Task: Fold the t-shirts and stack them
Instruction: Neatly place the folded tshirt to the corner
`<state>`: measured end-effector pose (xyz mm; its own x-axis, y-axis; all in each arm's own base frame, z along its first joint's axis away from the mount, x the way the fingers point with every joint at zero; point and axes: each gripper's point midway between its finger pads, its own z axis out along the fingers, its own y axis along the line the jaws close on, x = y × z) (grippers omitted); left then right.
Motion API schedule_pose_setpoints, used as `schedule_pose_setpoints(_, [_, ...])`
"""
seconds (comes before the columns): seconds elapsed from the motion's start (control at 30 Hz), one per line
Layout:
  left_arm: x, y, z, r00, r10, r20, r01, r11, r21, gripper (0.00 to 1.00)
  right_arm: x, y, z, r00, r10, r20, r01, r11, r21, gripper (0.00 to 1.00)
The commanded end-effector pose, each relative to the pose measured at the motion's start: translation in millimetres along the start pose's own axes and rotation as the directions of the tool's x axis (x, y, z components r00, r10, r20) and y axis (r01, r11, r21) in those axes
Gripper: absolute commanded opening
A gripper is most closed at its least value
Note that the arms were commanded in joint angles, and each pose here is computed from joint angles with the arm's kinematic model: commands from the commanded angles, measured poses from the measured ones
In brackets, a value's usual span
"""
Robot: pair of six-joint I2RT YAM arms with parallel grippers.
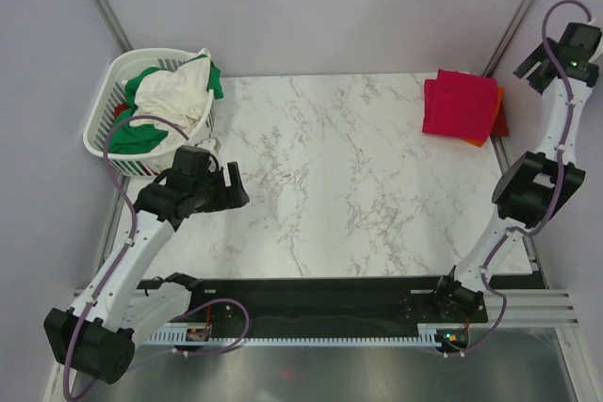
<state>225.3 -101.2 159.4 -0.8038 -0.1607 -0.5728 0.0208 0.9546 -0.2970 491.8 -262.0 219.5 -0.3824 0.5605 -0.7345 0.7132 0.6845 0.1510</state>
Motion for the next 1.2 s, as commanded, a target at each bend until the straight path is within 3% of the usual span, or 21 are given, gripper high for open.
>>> schedule_pose_setpoints(0.0, [-8, -2, -2, 0.999, -0.012, 0.048, 0.012, 1.000, 0.005, 0.84, -93, -21, -101, 0.942, 0.143, 0.303, -0.143, 0.989, -0.022, 0.98])
schedule_pose_setpoints(0.17, [-8, -2, -3, 0.999, -0.011, 0.053, 0.010, 1.000, 0.006, 0.84, -59, 54, -149, 0.955, 0.091, 0.284, -0.006, 0.958, -0.287, 0.98])
schedule_pose_setpoints(0.23, [-10, -3, -5, 0.998, -0.008, 0.061, 0.007, 1.000, 0.009, 0.85, -42, 115, -206, 0.937, 0.049, 0.345, 0.124, 0.878, -0.462, 0.98])
schedule_pose_setpoints(0.27, [-11, -1, -6, 0.998, -0.009, 0.069, 0.009, 1.000, 0.003, 0.85, -4, 152, -236, 0.947, 0.000, 0.321, 0.195, 0.796, -0.573, 0.98])
schedule_pose_setpoints(0.33, [-15, -4, -13, 0.995, -0.006, 0.098, 0.004, 1.000, 0.020, 0.86, 27, 195, -278, 0.945, -0.011, 0.327, 0.259, 0.638, -0.726, 0.98])
schedule_pose_setpoints(0.37, [-17, -5, -17, 0.994, -0.006, 0.113, 0.003, 1.000, 0.030, 0.86, 80, 217, -302, 0.958, -0.070, 0.279, 0.274, 0.516, -0.811, 0.98])
schedule_pose_setpoints(0.4, [-19, -7, -20, 0.991, -0.006, 0.131, 0.001, 0.999, 0.036, 0.86, 108, 229, -323, 0.972, -0.077, 0.222, 0.234, 0.421, -0.877, 0.98])
schedule_pose_setpoints(0.43, [-21, -9, -27, 0.988, -0.001, 0.154, -0.007, 0.999, 0.050, 0.87, 121, 238, -341, 0.969, -0.058, 0.241, 0.246, 0.342, -0.907, 0.98])
schedule_pose_setpoints(0.47, [-23, -9, -29, 0.986, 0.004, 0.167, -0.014, 0.998, 0.054, 0.88, 172, 239, -351, 0.971, -0.122, 0.204, 0.232, 0.286, -0.930, 0.98])
schedule_pose_setpoints(0.53, [-25, -8, -33, 0.981, 0.008, 0.192, -0.018, 0.998, 0.054, 0.90, 208, 240, -354, 0.969, -0.149, 0.197, 0.233, 0.282, -0.931, 0.98])
schedule_pose_setpoints(0.57, [-28, -8, -38, 0.976, 0.010, 0.216, -0.022, 0.998, 0.054, 0.91, 244, 240, -361, 0.959, -0.216, 0.182, 0.234, 0.249, -0.940, 0.98])
schedule_pose_setpoints(0.67, [-34, -6, -50, 0.962, 0.006, 0.275, -0.021, 0.998, 0.054, 0.92, 298, 235, -366, 0.916, -0.351, 0.195, 0.285, 0.226, -0.931, 0.98])
schedule_pose_setpoints(0.83, [-49, 5, -79, 0.912, -0.018, 0.411, 0.014, 1.000, 0.014, 0.91, 358, 203, -361, 0.856, -0.480, 0.189, 0.337, 0.241, -0.910, 0.98])
schedule_pose_setpoints(0.97, [-74, 7, -113, 0.852, -0.030, 0.522, 0.037, 0.999, -0.003, 0.95, 379, 175, -359, 0.854, -0.497, 0.152, 0.312, 0.255, -0.915, 0.98])
schedule_pose_setpoints(1.17, [-121, -25, -168, 0.788, 0.051, 0.613, -0.095, 0.995, 0.039, 0.98, 390, 150, -339, 0.837, -0.526, 0.152, 0.354, 0.309, -0.883, 0.98])
